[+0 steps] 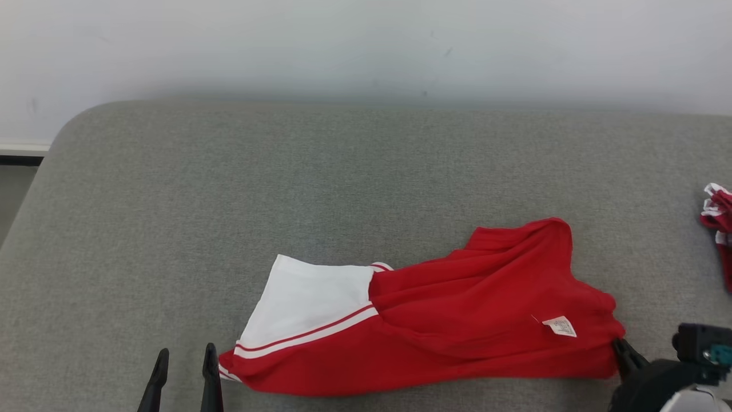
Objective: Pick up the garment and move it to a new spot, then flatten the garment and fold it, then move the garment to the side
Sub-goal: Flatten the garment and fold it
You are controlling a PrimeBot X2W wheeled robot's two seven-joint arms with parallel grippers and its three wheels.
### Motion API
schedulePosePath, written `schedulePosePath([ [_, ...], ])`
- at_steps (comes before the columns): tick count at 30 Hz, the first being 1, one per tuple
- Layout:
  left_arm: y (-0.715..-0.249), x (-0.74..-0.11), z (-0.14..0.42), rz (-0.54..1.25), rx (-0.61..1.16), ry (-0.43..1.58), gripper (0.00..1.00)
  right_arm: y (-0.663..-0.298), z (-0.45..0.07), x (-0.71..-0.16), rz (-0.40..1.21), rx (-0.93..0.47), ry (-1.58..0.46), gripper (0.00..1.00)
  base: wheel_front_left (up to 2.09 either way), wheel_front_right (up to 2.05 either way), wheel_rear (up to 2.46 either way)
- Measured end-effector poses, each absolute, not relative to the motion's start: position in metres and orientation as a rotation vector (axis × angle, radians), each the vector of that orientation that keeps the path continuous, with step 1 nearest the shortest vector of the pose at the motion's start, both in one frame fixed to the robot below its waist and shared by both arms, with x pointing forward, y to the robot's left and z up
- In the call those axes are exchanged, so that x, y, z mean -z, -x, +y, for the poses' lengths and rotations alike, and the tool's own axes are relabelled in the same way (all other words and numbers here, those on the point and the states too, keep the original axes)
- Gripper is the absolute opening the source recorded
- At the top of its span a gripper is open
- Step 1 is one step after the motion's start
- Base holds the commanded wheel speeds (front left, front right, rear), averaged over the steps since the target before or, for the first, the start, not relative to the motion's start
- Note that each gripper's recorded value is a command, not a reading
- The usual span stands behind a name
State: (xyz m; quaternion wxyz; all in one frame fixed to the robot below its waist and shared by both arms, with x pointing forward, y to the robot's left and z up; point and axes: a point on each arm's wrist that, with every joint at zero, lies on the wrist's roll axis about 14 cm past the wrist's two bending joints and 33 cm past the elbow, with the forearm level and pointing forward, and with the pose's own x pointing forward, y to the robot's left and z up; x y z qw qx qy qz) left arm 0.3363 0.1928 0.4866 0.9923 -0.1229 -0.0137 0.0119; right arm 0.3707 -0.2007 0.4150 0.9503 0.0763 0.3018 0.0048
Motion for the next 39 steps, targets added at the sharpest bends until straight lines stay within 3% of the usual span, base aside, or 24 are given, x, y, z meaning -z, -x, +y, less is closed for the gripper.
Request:
schedulePosePath([
  [5, -0.342, -0.485, 0.185, -0.022, 0.001, 0.249, 1.00, -0.344, -0.217, -0.416, 0.602, 0.039, -0.173, 0.00, 0.00, 0.00, 0.00],
  [17, -0.349, -0.486, 0.177, -0.023, 0.034, 0.246, 1.00, -0.297, -0.214, -0.371, 0.739, 0.069, -0.287, 0.00, 0.00, 0.00, 0.00],
  [19, -0.349, -0.487, 0.177, -0.026, 0.034, 0.246, 1.00, -0.294, -0.215, -0.367, 0.750, 0.073, -0.291, 1.00, 0.00, 0.00, 0.00],
  [26, -0.344, -0.491, 0.180, -0.041, 0.026, 0.244, 1.00, -0.298, -0.225, -0.383, 0.640, 0.101, -0.293, 1.00, 0.00, 0.00, 0.00],
  [39, -0.328, -0.500, 0.190, -0.072, -0.006, 0.248, 1.00, -0.322, -0.205, -0.482, 0.109, 0.017, -0.175, 1.00, 0.00, 0.00, 0.00],
])
